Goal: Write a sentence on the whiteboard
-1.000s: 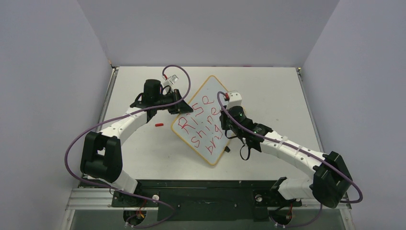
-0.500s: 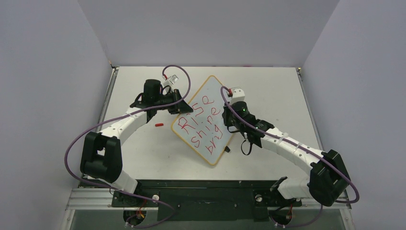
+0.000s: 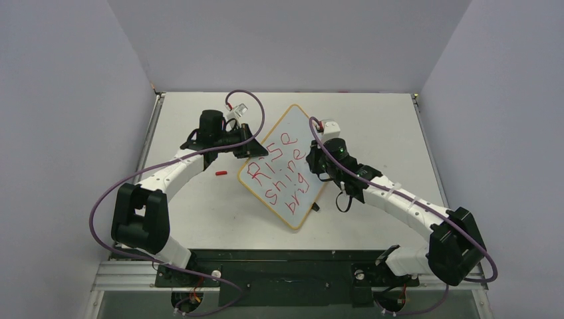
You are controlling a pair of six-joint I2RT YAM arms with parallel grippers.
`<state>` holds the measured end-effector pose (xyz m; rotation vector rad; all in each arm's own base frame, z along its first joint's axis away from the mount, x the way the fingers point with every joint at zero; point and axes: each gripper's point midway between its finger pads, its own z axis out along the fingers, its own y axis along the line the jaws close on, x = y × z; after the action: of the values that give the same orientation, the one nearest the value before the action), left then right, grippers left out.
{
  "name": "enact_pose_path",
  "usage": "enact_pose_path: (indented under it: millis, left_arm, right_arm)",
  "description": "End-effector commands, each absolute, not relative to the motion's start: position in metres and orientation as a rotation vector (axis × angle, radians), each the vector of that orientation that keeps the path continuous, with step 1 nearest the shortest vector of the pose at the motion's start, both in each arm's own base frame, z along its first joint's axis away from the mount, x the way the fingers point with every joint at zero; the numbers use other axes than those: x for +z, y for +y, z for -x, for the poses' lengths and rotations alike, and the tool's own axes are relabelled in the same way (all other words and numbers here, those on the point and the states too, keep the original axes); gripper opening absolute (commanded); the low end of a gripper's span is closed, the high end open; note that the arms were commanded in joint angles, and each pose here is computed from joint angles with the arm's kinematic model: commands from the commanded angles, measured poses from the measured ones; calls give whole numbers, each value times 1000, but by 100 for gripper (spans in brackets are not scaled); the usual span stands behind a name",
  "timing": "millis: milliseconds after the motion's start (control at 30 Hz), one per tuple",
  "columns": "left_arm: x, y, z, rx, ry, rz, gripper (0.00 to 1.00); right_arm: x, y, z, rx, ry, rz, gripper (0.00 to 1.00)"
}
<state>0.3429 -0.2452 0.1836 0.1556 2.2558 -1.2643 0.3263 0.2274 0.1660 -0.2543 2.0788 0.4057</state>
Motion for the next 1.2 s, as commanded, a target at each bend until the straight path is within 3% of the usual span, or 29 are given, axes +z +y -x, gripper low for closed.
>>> enact_pose_path:
  millis: [0,467,1167]
  left_arm:
    - [221,-241,-353,-1220,2108,-236,0]
    - [221,-242,-352,-1225,2108,-237,0]
    - [221,-242,-352,-1225,2107,-237,0]
  right_arm:
    - [178,245,-333,498,2031,253,0]
    - [159,249,-336,498,2059,259,0]
    - [102,216,-298,437,2175,223,0]
